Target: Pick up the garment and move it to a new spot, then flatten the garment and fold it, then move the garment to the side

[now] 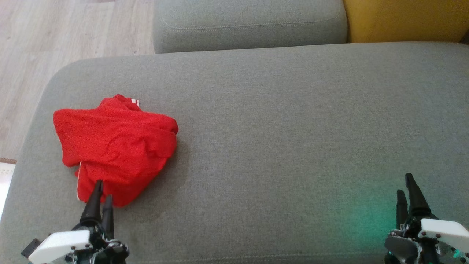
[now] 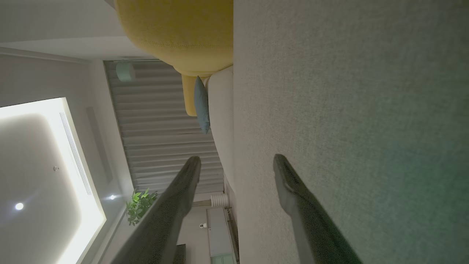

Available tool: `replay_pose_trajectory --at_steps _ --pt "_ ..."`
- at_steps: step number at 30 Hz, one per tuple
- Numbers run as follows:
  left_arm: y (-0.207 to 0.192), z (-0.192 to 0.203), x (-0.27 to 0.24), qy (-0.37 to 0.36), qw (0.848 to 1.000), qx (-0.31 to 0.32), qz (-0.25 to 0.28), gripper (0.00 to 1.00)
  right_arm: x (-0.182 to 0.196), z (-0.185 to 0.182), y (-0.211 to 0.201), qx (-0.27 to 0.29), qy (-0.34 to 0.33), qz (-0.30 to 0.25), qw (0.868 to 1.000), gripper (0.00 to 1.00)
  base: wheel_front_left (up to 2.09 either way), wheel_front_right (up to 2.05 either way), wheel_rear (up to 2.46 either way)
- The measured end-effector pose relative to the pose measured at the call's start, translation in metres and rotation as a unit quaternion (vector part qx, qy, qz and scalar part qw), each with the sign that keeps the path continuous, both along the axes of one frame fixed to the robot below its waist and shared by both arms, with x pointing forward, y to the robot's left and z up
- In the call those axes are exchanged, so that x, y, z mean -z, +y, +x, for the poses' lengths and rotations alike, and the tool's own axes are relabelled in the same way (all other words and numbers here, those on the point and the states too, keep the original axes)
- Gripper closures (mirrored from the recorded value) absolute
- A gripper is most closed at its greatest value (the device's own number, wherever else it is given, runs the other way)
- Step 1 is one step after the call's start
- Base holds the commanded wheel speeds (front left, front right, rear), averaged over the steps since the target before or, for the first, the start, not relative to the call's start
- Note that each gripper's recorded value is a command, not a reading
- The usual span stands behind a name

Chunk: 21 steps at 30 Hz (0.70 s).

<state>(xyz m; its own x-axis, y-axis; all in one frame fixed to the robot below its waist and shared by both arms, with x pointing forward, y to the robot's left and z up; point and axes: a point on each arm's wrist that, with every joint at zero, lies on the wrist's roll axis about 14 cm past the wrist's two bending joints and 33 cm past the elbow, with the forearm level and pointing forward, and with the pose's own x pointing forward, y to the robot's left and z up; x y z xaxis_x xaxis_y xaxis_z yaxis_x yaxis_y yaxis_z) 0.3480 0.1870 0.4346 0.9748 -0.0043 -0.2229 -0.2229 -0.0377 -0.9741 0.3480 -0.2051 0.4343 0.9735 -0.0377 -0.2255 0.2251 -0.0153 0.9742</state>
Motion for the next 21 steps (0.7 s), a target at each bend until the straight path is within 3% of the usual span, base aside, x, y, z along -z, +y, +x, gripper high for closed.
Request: replay_pose_trajectory --at_steps 12,21 --pt "0.008 0.001 -0.006 -0.008 1.0 -0.017 0.022 0.0 -0.003 0.001 -0.001 -0.003 -0.001 -0.049 0.999 0.0 0.0 0.0 0.0" --pt "0.021 0.005 -0.018 -0.021 0.997 -0.031 0.073 0.0 -0.02 0.009 -0.005 -0.012 -0.02 -0.137 0.99 0.0 0.0 0.0 0.0"
